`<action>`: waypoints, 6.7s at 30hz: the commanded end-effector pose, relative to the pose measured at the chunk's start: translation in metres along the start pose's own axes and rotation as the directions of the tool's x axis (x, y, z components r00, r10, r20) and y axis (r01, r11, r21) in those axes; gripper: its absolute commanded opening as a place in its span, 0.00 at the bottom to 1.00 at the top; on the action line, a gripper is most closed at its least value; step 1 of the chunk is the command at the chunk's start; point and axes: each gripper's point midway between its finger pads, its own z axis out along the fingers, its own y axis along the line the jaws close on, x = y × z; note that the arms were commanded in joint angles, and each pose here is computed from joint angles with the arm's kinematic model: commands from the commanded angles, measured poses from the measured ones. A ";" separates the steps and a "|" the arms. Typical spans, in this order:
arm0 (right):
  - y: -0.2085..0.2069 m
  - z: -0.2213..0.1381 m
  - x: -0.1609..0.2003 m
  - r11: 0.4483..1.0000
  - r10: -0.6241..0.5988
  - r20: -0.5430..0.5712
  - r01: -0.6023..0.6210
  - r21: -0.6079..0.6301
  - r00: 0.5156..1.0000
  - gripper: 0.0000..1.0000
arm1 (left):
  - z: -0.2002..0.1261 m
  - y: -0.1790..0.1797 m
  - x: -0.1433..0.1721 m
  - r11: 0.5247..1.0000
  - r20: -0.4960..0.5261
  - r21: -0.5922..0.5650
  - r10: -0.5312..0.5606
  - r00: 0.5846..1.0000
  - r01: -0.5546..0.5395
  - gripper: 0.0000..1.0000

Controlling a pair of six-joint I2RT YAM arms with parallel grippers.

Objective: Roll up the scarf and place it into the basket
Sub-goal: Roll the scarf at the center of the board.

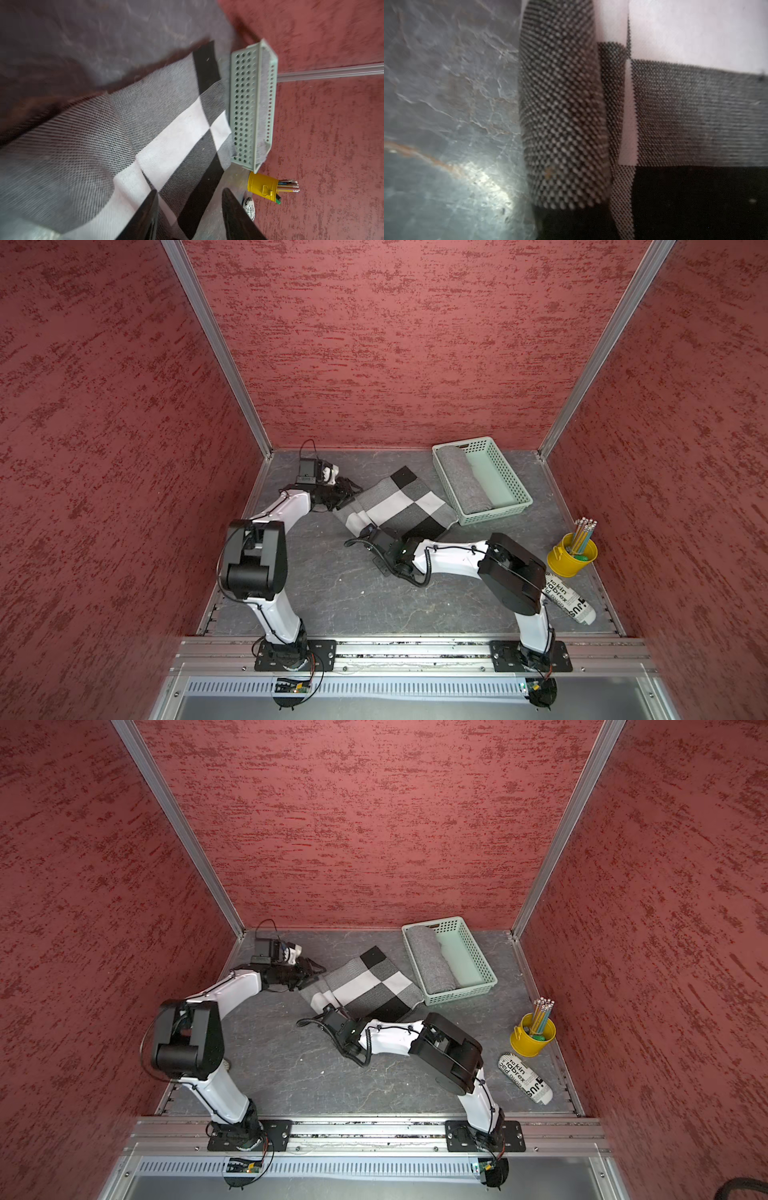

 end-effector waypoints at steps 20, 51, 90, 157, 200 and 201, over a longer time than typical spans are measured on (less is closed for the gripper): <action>0.043 -0.063 0.013 0.352 0.529 -0.392 -0.615 -0.706 0.753 0.04 | -0.048 0.071 0.143 0.940 0.077 -0.334 -0.049 0.996 0.072 0.65; -0.046 -0.096 0.030 0.914 0.395 0.097 -0.401 0.061 0.914 0.72 | 0.012 0.077 0.120 0.754 -0.038 -0.648 0.107 0.994 -0.106 0.00; 0.026 -0.049 0.049 0.702 0.541 -0.233 -0.586 -0.404 0.808 0.00 | 0.049 0.024 0.091 0.882 -0.109 -0.443 0.127 0.986 -0.163 0.43; -0.144 -0.175 0.073 0.837 0.477 0.136 -0.496 0.230 0.868 0.63 | 0.102 0.055 0.127 0.890 -0.668 -0.041 0.313 0.675 -0.453 0.00; -0.003 -0.055 0.082 0.754 0.500 -0.290 -0.575 -0.317 0.816 0.00 | 0.023 0.000 0.040 0.928 -0.257 -0.145 0.301 0.918 -0.344 0.83; -0.005 -0.057 0.081 0.725 0.529 -0.292 -0.603 -0.333 0.797 0.00 | 0.022 0.003 0.046 0.933 -0.252 -0.157 0.279 0.927 -0.323 0.83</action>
